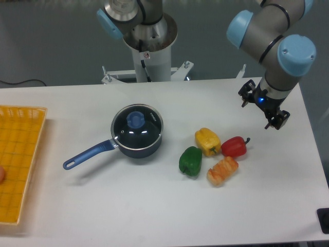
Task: Open the lid
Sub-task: 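Move the open gripper over toward the saucepan's blue lid knob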
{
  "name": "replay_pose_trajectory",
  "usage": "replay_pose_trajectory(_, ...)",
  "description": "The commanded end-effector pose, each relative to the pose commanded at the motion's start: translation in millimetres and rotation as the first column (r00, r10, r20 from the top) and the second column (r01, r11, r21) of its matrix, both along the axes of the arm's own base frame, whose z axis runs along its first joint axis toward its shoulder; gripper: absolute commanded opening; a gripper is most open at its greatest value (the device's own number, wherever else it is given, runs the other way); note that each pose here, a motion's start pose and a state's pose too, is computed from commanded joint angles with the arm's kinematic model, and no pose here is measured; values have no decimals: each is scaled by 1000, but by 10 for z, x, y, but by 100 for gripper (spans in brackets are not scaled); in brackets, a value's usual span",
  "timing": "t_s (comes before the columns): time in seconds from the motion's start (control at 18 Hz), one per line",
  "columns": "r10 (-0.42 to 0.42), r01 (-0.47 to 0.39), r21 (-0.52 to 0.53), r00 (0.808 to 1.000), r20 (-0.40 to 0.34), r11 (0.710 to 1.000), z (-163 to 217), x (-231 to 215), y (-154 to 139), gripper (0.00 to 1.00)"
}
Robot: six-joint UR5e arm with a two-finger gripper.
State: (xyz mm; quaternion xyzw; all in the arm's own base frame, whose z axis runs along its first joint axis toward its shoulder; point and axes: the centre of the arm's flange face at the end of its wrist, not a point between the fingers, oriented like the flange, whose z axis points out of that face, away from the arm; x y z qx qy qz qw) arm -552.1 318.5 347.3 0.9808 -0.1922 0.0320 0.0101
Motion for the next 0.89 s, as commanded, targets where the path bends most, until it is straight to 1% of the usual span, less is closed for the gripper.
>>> replay_pose_trajectory(0.22,-6,6,1,1000,-3,1000,16,22,13,100)
replay_pose_trajectory(0.44,-47,48,5,999,-13,999,19,142,203,100)
replay_pose_trajectory(0.61,-35,36,30,999,-9,999,16,188,204,100)
replay_pose_trajectory(0.67,-33,34,51,999,-17,998,109,236,194,100)
replay_pose_trajectory(0.83,-24,26,72,999,-24,997,206,376,192,100)
replay_pose_trajectory(0.89,26,-24,72,999,-22,997,218,422,196,100)
